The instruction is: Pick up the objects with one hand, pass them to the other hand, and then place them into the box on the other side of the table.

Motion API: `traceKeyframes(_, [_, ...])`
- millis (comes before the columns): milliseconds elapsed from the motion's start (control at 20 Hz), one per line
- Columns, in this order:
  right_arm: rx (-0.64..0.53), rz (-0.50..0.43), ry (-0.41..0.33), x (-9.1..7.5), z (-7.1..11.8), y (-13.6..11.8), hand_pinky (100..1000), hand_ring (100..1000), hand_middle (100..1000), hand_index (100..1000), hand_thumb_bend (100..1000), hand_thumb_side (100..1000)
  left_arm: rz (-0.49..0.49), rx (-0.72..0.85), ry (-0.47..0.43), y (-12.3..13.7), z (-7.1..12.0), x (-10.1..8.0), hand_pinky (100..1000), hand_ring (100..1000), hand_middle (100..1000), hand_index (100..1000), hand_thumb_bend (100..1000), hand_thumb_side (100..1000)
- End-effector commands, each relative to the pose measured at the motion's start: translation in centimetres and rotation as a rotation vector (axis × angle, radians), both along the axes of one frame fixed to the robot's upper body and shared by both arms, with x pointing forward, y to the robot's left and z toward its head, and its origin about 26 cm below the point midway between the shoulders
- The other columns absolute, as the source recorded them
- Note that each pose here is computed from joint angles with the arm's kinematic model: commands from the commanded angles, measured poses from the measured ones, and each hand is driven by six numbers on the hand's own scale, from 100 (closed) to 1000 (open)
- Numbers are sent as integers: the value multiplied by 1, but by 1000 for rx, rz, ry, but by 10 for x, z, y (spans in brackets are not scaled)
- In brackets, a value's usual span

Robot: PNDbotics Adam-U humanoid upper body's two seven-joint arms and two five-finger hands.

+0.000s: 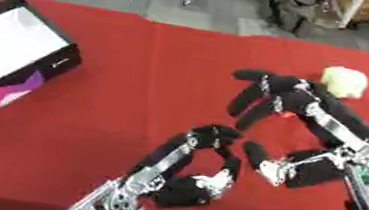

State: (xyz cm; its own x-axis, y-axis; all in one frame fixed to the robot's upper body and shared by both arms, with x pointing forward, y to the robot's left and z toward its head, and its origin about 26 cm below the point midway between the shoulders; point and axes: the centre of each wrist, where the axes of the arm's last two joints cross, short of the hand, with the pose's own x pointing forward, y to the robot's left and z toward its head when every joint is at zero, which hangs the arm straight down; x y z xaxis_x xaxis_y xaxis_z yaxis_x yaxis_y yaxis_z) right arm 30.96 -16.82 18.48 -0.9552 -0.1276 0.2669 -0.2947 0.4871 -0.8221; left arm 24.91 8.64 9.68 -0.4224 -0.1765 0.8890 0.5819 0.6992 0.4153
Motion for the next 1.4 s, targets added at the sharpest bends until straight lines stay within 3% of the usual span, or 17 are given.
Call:
traceKeyframes(50, [2,7,-50,-3,23,-12,915,682,657,759,100,201,34,-25,-24,4,8,3,1000,873,839,577,100,617])
traceKeyframes(300, [30,-109,-92,0,56,-48,911,734,736,902,100,242,82,-38,-49,12,14,6,1000,873,839,578,100,611])
traceKeyframes(500, [2,-271,-115,16,66,-78,921,778,792,936,224,308,83,-35,-62,13,17,5,1000,874,840,579,100,611])
traceKeyframes(650, [-59,-381,-116,32,60,-98,941,794,813,947,280,348,77,-31,-69,13,18,5,1000,874,841,580,100,610])
traceKeyframes(700, [-89,-428,-102,39,55,-108,949,795,814,950,225,273,75,-30,-70,13,18,5,1000,875,841,580,100,610])
traceKeyframes(750, [-117,-473,-86,46,50,-118,954,795,816,950,293,372,74,-28,-71,13,18,5,1000,875,841,581,100,611])
traceKeyframes(850, [-162,-546,-51,57,39,-136,970,796,816,951,295,392,73,-26,-71,14,18,4,1000,875,841,581,100,611])
traceKeyframes(900, [-181,-582,-29,62,34,-146,978,794,812,950,145,264,73,-25,-70,14,17,5,1000,875,841,581,100,612])
traceKeyframes(950, [-196,-612,-8,67,29,-154,990,795,815,951,292,415,74,-24,-70,14,17,5,1000,875,841,581,100,612])
traceKeyframes(1100, [-246,-688,62,77,17,-179,1000,801,818,955,296,439,76,-24,-70,14,17,5,1000,875,841,581,100,612])
traceKeyframes(1400, [-371,-753,182,89,4,-217,1000,855,856,974,336,508,71,-24,-72,13,17,5,1000,875,841,582,100,613])
